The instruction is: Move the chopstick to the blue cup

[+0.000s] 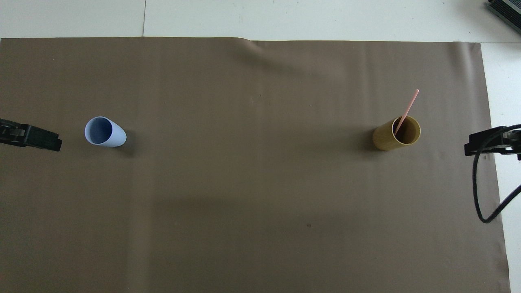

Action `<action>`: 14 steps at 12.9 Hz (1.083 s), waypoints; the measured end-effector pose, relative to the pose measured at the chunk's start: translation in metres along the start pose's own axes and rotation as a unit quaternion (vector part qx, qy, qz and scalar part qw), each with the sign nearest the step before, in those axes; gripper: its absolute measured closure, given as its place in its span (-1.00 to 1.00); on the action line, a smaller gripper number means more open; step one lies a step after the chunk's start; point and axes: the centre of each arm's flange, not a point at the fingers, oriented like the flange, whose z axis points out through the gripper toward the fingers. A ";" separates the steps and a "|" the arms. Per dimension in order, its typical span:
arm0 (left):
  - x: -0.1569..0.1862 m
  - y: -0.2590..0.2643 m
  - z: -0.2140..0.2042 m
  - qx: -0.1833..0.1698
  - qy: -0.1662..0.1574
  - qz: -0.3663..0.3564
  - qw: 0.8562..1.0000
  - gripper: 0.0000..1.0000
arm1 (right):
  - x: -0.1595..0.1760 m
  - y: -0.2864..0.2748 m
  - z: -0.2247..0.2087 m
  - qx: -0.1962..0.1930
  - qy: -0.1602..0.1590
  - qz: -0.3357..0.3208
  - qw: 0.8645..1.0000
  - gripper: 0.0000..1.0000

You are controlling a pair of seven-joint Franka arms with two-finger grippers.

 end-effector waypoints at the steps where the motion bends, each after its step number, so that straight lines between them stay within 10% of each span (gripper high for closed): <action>1: 0.001 0.000 -0.001 0.000 0.003 0.000 1.000 -1.00 | 0.000 0.000 0.000 0.000 0.000 0.000 1.000 -1.00; 14: 0.001 -0.001 0.000 0.000 0.004 -0.001 1.000 -1.00 | 0.000 0.002 -0.002 0.002 0.005 0.002 1.000 -1.00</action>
